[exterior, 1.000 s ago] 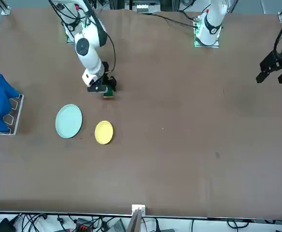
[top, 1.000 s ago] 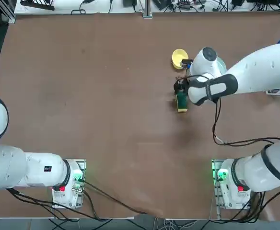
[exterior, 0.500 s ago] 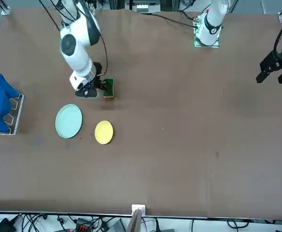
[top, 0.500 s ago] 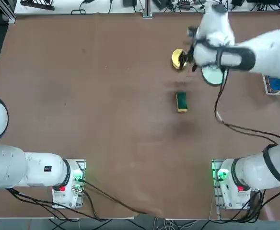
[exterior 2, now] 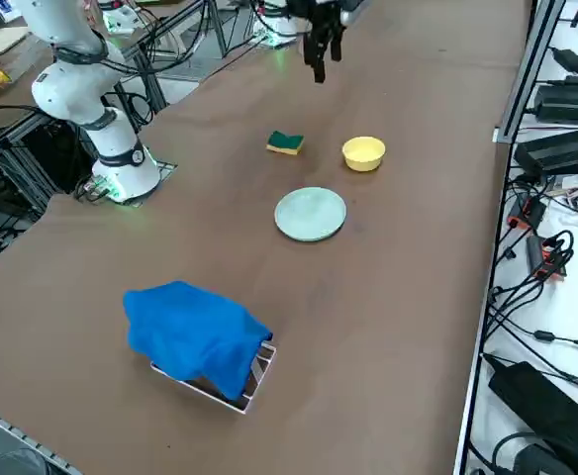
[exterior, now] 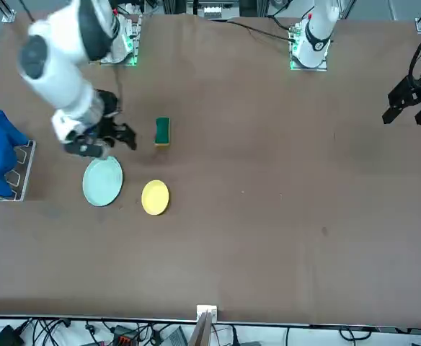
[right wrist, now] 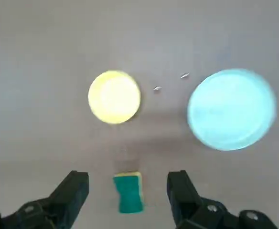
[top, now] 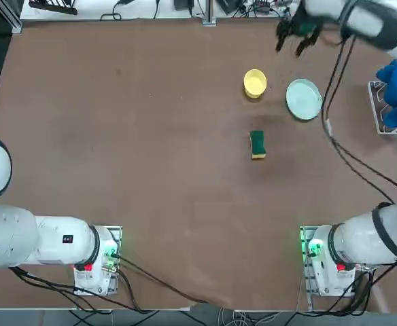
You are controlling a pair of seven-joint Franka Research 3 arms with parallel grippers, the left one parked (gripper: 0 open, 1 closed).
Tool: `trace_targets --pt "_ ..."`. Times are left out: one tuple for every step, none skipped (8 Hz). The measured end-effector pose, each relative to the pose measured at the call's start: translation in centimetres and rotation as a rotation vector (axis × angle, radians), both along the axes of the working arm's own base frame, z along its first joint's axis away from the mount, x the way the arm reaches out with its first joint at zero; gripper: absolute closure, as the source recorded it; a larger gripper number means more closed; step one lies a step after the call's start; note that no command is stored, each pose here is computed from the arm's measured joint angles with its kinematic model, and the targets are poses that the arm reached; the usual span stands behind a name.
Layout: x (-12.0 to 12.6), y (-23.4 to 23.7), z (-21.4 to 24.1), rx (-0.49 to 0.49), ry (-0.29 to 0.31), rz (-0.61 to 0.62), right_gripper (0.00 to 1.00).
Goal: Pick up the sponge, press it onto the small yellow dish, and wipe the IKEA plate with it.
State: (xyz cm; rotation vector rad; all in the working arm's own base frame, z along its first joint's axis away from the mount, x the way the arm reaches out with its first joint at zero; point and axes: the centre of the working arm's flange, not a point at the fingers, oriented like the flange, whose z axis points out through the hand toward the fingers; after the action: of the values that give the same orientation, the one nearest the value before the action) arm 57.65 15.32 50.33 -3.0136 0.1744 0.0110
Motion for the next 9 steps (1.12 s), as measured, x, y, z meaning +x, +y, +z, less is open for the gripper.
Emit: trace_targets --pt "1.5 -3.9 2.1 -0.035 -0.019 0.048 0.00" --pt "2.7 -8.2 4.1 -0.091 -0.043 0.096 0.00" --pt "3.5 -12.1 5.9 -0.128 -0.055 0.115 0.00" --pt "3.8 -15.4 7.4 -0.140 -0.060 0.107 0.00" --pt "3.9 -17.3 8.6 -0.143 -0.061 0.091 0.00" --pt "3.9 -18.1 9.3 -0.143 -0.062 0.081 0.00" --pt "3.8 -18.2 9.7 -0.143 -0.059 0.079 0.00" --pt "3.6 -18.1 9.8 -0.138 -0.044 0.076 0.00" --pt "3.4 -18.0 9.9 -0.132 -0.034 0.076 0.00"
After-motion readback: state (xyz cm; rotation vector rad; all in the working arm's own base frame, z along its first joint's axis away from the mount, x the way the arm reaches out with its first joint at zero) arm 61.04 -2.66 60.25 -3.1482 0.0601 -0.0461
